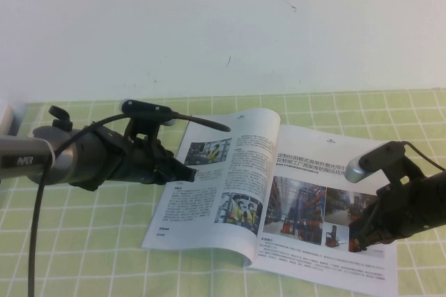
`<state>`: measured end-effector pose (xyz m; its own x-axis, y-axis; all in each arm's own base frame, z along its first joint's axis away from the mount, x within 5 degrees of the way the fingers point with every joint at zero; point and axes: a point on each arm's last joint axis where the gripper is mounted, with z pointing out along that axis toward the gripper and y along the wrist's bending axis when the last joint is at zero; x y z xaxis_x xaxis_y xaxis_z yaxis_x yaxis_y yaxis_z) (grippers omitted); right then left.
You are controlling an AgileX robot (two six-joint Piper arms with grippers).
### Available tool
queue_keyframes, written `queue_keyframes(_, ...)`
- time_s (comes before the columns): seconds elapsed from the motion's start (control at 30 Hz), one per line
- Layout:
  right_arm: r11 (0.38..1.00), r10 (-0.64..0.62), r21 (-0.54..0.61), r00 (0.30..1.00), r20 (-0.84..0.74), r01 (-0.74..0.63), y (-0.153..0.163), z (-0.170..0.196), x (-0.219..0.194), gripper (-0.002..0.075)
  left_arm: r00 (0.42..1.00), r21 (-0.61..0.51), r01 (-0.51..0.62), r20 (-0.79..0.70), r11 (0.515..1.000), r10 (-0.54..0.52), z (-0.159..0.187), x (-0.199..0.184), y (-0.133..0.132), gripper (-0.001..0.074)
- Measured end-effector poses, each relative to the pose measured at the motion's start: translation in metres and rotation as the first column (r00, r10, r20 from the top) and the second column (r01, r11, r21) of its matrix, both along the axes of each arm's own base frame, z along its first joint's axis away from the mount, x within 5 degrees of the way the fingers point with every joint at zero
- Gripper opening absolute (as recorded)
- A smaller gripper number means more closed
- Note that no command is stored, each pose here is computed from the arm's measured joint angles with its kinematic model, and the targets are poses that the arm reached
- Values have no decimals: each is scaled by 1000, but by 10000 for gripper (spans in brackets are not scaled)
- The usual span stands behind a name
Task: Close book
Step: 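Close the open booklet and leave it lying on the table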
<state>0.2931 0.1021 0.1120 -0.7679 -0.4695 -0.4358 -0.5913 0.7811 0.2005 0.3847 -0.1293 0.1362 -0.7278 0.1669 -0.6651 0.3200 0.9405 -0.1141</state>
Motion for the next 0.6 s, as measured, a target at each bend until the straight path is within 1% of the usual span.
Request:
queue_keyframes(0.17,1000,1,0,1000,-4,-1,0,-1,0,-3,1000,-25,-23,-16,999,23,1,1,5,-4)
queue_keyframes(0.33,1000,2,1,1000,-5,-2,0,-1,0,-3,997,-80,-49,-55,996,44,13,-1,14,-4)
queue_keyframes(0.43,1000,2,1,1000,-5,-2,0,-1,0,-3,993,-108,-21,-115,994,8,21,-4,14,-4)
queue_keyframes(0.53,1000,0,2,1000,-4,0,0,0,0,-3,974,-96,48,-217,994,-68,29,-7,13,-4)
queue_keyframes(0.6,1000,0,2,1000,-4,0,0,0,0,-3,955,-74,77,-281,994,-95,38,-6,12,-4)
